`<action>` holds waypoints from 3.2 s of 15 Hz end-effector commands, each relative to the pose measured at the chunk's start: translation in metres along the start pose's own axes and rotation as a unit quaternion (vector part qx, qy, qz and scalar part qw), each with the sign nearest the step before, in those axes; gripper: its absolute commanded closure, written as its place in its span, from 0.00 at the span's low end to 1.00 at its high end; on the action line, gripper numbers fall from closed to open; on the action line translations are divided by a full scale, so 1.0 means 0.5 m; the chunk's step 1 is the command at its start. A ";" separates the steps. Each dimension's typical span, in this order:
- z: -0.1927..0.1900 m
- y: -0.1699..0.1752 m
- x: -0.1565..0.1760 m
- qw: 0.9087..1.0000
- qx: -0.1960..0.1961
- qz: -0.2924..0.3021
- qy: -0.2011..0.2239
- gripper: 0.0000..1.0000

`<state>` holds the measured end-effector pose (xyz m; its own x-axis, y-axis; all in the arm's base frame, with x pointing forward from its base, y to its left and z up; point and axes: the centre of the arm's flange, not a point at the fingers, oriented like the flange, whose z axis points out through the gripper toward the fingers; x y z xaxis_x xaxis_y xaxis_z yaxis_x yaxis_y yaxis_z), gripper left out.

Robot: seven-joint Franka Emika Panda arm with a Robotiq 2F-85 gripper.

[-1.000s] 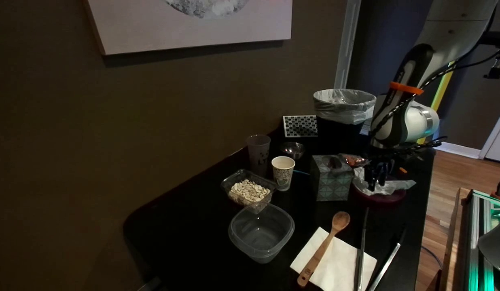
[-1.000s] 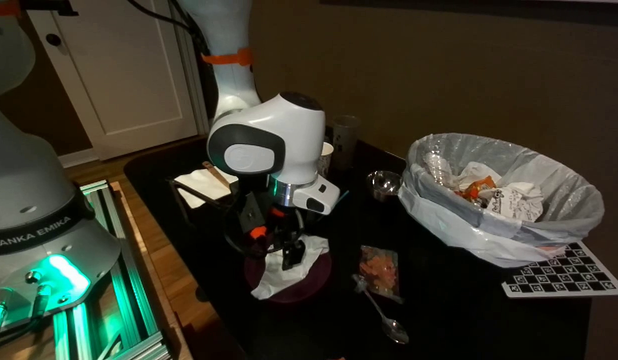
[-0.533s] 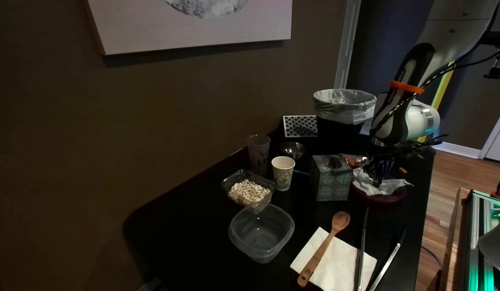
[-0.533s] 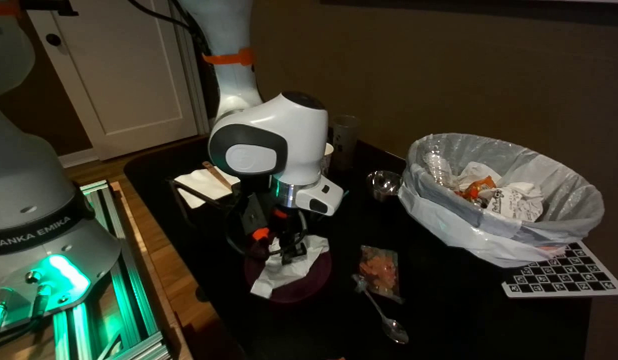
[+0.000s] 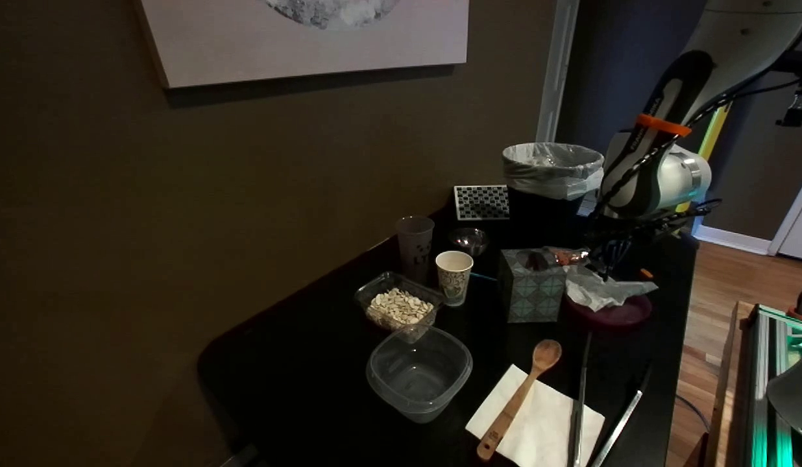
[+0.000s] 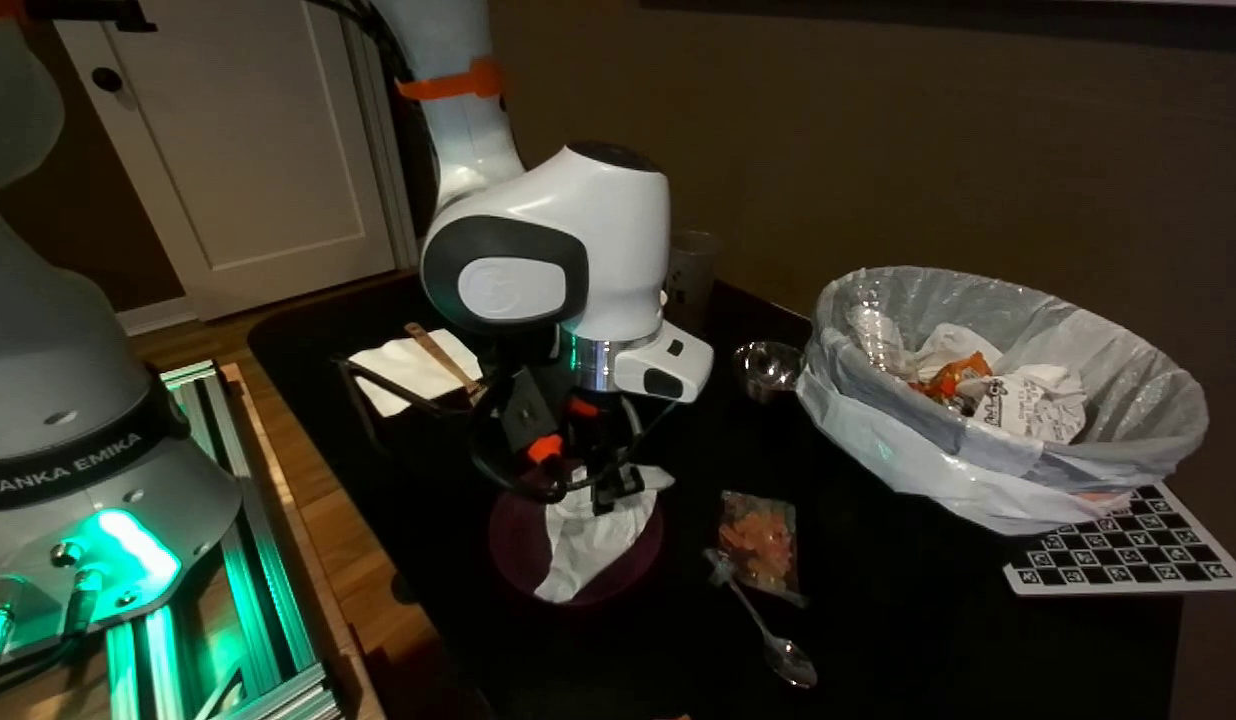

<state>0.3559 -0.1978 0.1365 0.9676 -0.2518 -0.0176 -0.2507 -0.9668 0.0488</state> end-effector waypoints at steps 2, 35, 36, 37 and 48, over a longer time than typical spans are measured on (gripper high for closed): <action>-0.094 0.025 -0.014 0.999 -0.032 -0.004 0.021 1.00; -0.159 -0.012 0.170 0.982 0.018 -0.002 0.190 1.00; -0.157 -0.009 0.175 0.982 0.019 0.002 0.188 0.93; -0.155 -0.002 0.178 0.983 0.022 0.006 0.181 0.72; -0.156 0.006 0.151 0.991 0.056 0.022 0.117 0.00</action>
<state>0.4373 -0.2165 0.2090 0.9223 -0.2674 0.2789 -0.2690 -0.9626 -0.0334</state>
